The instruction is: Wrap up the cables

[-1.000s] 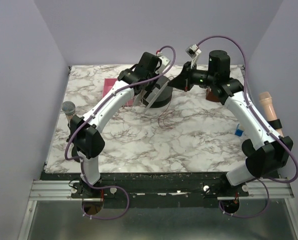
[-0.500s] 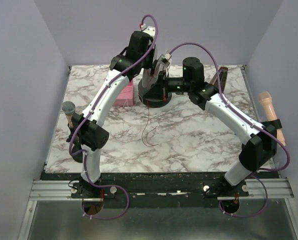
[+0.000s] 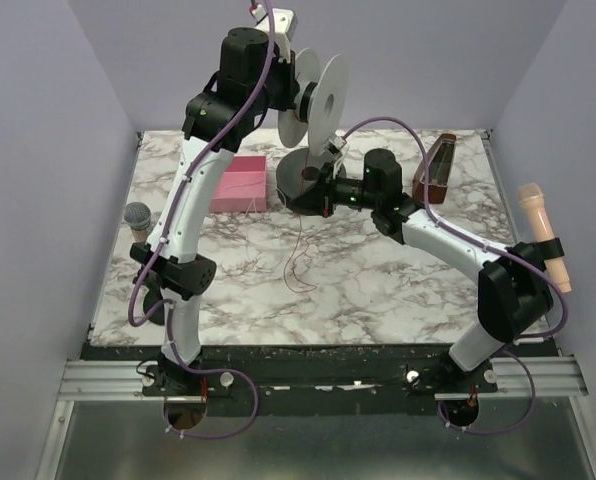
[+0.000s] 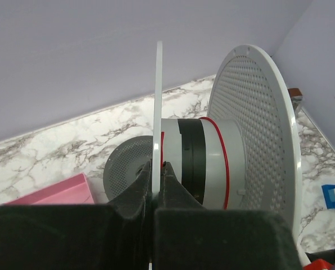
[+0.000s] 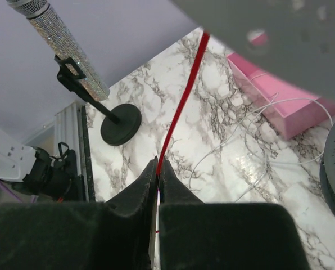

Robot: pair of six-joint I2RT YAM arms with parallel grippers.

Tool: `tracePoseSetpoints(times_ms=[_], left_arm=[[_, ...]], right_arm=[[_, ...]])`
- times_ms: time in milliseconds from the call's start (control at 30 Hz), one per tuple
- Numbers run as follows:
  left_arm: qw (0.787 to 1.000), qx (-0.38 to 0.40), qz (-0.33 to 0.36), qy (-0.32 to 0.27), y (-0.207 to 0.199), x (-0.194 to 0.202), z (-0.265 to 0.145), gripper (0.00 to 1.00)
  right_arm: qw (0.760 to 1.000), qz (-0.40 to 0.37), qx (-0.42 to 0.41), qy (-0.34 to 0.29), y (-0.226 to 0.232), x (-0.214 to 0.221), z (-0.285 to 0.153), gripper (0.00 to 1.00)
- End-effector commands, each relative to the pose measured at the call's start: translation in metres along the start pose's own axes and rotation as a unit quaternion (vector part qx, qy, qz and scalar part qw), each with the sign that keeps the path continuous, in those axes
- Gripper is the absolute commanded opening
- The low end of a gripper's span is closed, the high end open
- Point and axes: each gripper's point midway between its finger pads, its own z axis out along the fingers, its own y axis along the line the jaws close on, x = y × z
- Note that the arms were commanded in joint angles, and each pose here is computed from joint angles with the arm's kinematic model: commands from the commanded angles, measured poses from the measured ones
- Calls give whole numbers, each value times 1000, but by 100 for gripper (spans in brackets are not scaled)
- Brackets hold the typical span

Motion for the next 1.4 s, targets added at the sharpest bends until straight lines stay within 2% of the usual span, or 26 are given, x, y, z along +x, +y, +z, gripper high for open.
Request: tracePoseSetpoints(times_ms=[0,100,400,633,967,1033,1133,1200,1367], left_arm=[[989,48,19,-138,-25,-91,-67,0],[985,54,31,-158,-30,-105,-89,0],[979,85,55,-176,-48,-118,-141,0],[967,84,78,-229,-50,-144,-179,0],[960,84,84,-252,-50,-155,-194,0],[959,84,85,-258,-51,-157,-197,0],[958,85,88,-259,-51,-158,-198,0],[958,86,88,-260,-52,-158,-199,0],[957,85,89,-264,-51,-159,-200,0]], right_arm=[[997,-57,-6,-49,-6,1,9,11],[997,-53,-7,-57,-15,10,15,15],[997,-45,13,-69,-42,28,31,42],[995,-78,59,-18,-60,53,21,49],[991,-77,98,38,-73,102,2,55],[990,-84,108,40,-77,100,2,64],[988,-104,99,51,-74,101,0,71],[988,-107,92,69,-74,109,0,71],[979,-43,174,94,-97,131,-5,71]])
